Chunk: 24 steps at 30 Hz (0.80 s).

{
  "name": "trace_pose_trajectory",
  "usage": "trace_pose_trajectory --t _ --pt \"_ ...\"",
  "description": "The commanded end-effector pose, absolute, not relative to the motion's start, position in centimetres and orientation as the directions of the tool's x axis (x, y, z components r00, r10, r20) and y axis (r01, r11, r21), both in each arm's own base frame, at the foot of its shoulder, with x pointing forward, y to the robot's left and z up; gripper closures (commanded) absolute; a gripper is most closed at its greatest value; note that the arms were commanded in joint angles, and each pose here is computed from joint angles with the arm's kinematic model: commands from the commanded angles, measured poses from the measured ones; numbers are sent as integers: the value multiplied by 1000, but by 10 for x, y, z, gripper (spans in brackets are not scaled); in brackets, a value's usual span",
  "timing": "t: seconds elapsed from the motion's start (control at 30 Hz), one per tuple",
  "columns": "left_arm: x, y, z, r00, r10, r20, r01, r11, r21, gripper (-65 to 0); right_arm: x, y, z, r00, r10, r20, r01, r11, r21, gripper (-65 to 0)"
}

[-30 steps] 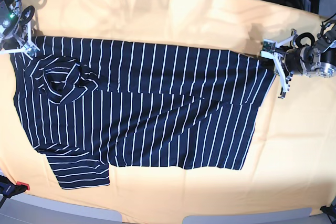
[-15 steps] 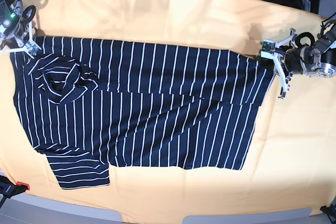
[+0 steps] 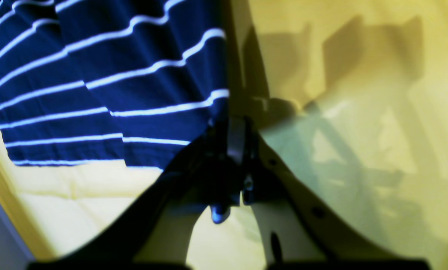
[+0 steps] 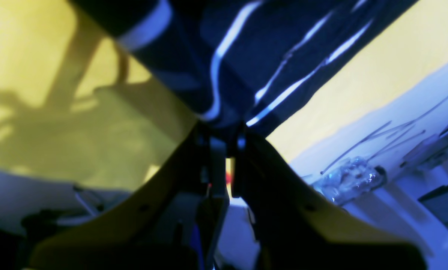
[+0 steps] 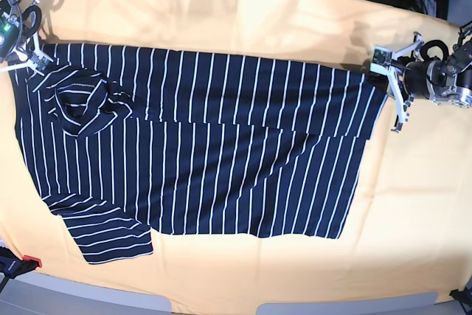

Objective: Fold the T-shirt properly
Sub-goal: 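Drag the shirt toward the robot with both grippers, then release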

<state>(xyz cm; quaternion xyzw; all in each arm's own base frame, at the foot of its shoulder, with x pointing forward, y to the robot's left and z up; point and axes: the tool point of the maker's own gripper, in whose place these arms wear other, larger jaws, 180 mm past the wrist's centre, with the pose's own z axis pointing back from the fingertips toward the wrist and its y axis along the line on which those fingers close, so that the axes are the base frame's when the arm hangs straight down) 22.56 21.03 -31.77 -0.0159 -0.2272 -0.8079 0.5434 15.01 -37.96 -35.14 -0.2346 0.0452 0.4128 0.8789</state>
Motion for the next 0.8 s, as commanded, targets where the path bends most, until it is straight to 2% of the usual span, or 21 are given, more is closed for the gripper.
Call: trace_pose_trajectory --t 0.0,0.17,0.33,0.77 --pt "228 215 -308 -417 -871 258 879 -315 359 0 157 -387 -337 645 702 -301 -754 521 -401 0" --pt "222 215 -301 -402 -872 280 890 -299 344 0 156 -394 -330 609 715 -342 -784 479 -394 0" --pt "221 233 -297 -394 -889 234 892 -308 331 0 139 -405 -327 565 707 -425 -822 442 -359 0" --pt "188 223 -283 -350 -863 364 929 -271 251 0 90 -424 -327 413 692 -592 -908 366 -205 0"
